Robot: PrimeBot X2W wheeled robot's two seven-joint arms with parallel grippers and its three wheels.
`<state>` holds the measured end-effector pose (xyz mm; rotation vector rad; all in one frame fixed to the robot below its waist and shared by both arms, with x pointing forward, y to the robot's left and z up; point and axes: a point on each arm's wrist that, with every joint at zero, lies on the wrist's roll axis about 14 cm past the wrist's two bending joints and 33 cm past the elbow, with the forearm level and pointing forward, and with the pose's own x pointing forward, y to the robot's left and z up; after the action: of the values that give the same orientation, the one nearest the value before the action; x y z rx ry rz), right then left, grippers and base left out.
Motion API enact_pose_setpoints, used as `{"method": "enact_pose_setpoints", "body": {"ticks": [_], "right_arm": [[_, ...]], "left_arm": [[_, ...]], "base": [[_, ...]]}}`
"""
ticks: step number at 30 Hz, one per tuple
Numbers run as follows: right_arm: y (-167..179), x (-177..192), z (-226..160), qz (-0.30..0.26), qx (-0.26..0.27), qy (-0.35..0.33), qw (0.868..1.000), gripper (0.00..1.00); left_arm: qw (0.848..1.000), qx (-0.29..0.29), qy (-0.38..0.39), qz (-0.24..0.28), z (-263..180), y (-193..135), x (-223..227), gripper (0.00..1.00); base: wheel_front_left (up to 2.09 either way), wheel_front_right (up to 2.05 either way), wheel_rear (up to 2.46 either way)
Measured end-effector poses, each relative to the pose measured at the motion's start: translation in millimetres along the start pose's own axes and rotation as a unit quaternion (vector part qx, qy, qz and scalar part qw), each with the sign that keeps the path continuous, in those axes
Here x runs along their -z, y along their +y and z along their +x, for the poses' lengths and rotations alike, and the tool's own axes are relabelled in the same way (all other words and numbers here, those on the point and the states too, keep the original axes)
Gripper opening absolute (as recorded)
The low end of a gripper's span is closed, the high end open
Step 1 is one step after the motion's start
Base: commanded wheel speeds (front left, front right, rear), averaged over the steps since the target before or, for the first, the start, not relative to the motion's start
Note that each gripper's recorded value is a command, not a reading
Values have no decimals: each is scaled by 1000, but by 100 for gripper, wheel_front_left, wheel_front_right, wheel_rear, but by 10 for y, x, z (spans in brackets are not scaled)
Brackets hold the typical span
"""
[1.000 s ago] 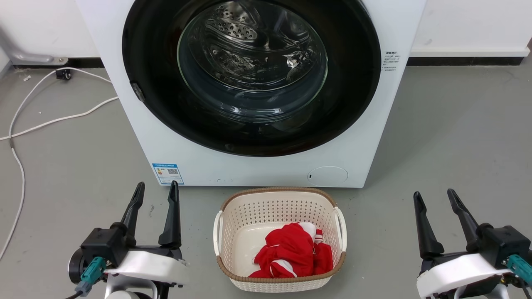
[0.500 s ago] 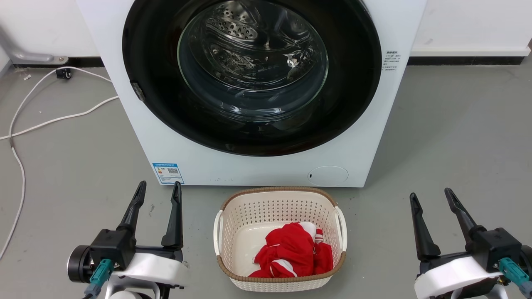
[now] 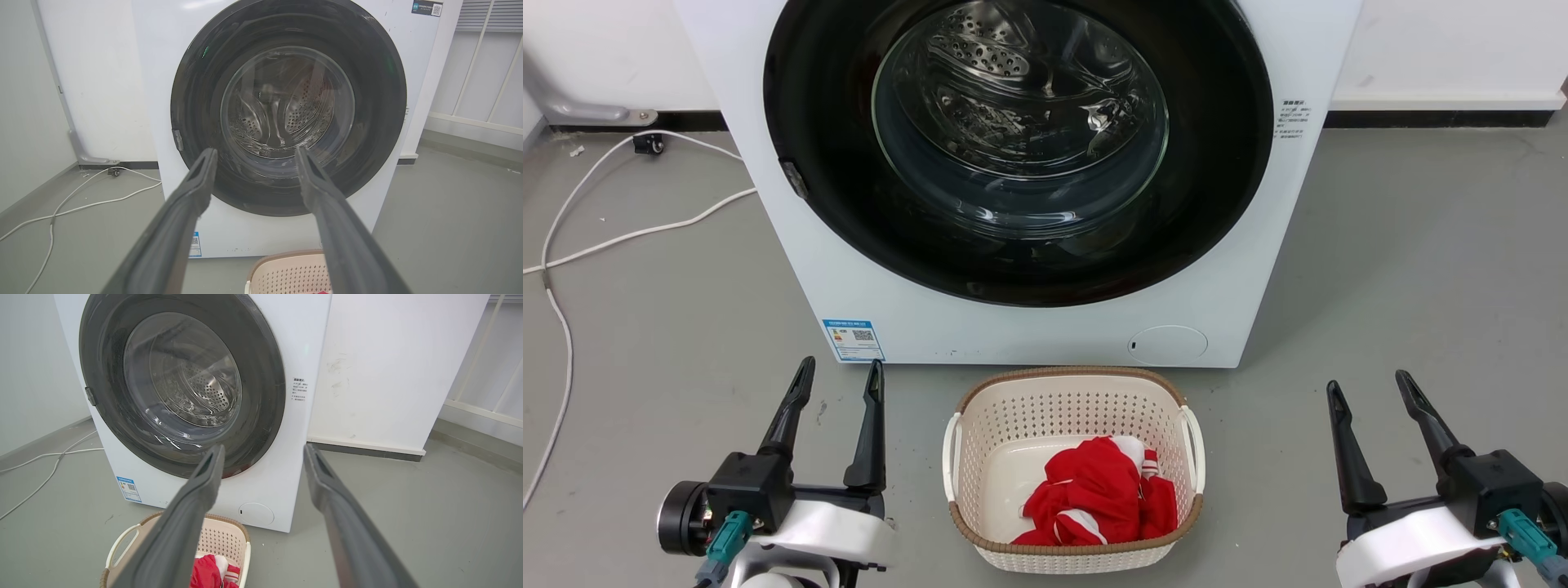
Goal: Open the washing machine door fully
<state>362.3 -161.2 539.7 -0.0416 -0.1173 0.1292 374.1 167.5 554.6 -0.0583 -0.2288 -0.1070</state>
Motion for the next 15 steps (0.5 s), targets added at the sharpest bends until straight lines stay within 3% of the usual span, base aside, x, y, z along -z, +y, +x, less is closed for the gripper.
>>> {"method": "enact_pose_setpoints", "body": {"ticks": [5,6,7,8,9,15], "right_arm": [[-10,7,-2,2,2,0,1000,100],[-10,12,-3,5,2,0,1000,94],[-11,16,-4,6,2,1,1000,51],[-11,18,-5,9,2,1,1000,31],[-11,24,-6,12,3,2,1000,0],[1,10,-8,31,3,-6,999,0]], "left_arm": [[1000,0,1,0,1,0,7,100],[1000,0,1,0,1,2,7,100],[1000,0,1,0,2,1,7,100],[1000,0,1,0,2,1,8,100],[1000,0,1,0,2,1,8,100],[1000,-1,1,-1,3,3,9,100]], "base": [[0,0,0],[0,0,0],[0,0,0],[0,0,0],[0,0,0],[0,0,0]]}}
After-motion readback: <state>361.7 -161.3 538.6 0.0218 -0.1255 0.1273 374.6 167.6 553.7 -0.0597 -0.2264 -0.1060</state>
